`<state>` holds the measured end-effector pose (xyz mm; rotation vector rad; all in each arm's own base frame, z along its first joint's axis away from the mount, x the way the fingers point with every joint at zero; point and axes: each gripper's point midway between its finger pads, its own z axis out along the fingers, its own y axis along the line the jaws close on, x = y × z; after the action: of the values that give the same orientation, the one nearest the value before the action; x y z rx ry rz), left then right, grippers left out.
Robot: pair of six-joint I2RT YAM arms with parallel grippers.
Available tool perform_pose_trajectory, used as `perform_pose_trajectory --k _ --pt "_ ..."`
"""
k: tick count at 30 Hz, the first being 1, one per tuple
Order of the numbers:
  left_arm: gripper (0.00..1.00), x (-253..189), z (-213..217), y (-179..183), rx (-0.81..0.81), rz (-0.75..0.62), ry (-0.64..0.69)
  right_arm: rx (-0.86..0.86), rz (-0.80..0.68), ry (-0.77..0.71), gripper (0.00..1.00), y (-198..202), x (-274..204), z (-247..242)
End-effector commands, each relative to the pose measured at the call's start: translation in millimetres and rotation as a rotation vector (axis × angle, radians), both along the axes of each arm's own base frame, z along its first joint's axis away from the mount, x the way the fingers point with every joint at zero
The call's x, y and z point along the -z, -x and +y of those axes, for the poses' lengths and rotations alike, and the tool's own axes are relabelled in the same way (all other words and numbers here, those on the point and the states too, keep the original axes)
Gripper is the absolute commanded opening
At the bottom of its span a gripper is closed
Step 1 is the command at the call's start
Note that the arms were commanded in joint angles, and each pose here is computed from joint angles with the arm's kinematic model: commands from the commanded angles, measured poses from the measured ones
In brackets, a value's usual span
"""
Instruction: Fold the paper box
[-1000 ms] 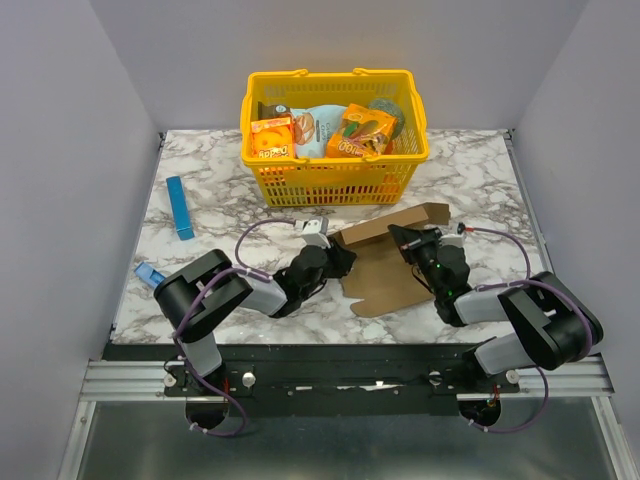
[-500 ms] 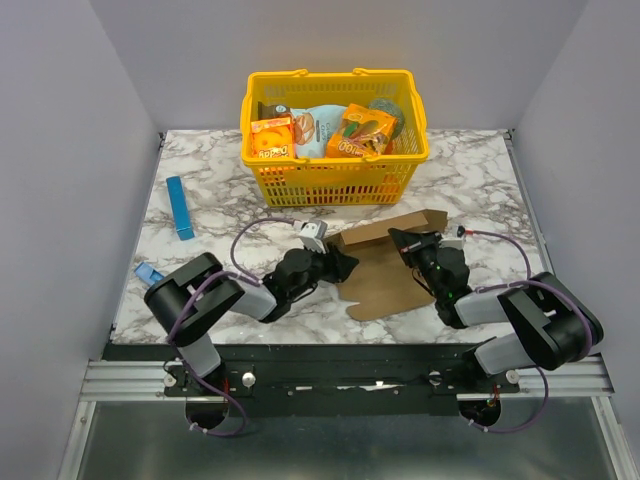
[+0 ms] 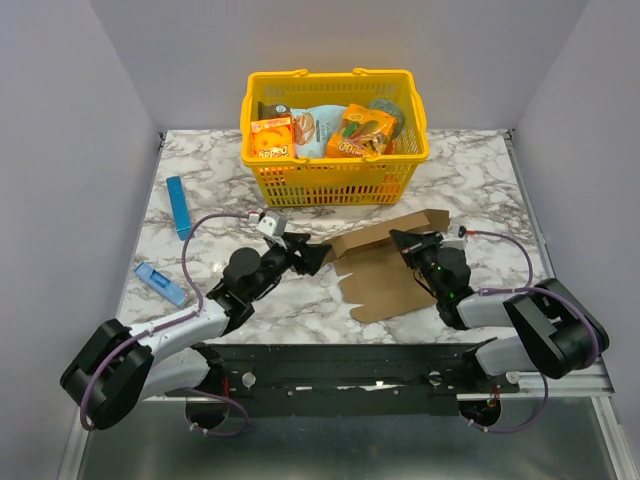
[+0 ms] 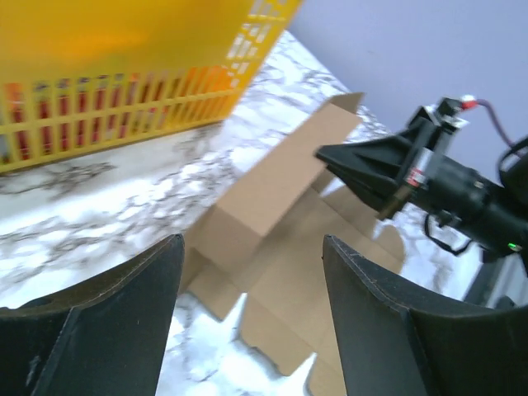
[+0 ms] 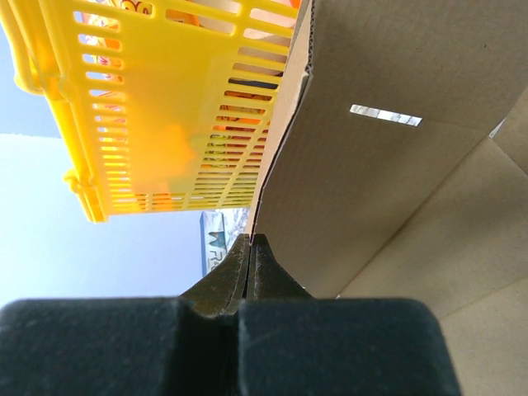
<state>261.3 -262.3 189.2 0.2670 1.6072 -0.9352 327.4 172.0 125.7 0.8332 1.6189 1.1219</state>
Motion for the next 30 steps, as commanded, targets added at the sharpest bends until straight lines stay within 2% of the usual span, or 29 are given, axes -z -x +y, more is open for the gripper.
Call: perform_pose_trajectory --k 1,5,14,24,30 --pt "0.78 48 43 -29 -0.166 0.149 -0.165 0.026 0.018 0.055 0.01 0 9 -6" --pt "0.77 91 69 -53 -0.283 0.305 -0.187 0.025 0.020 0.056 0.01 0 10 -5" --pt "0.73 124 74 -86 -0.397 0.397 -0.157 0.013 0.012 0.059 0.01 0 8 -3" --pt "0.70 146 17 -91 -0.114 0.340 -0.140 0.013 0.021 0.061 0.01 -1 11 -3" --pt "0.68 144 -6 -72 0.035 0.282 -0.140 0.012 0.024 0.068 0.01 -2 11 -2"
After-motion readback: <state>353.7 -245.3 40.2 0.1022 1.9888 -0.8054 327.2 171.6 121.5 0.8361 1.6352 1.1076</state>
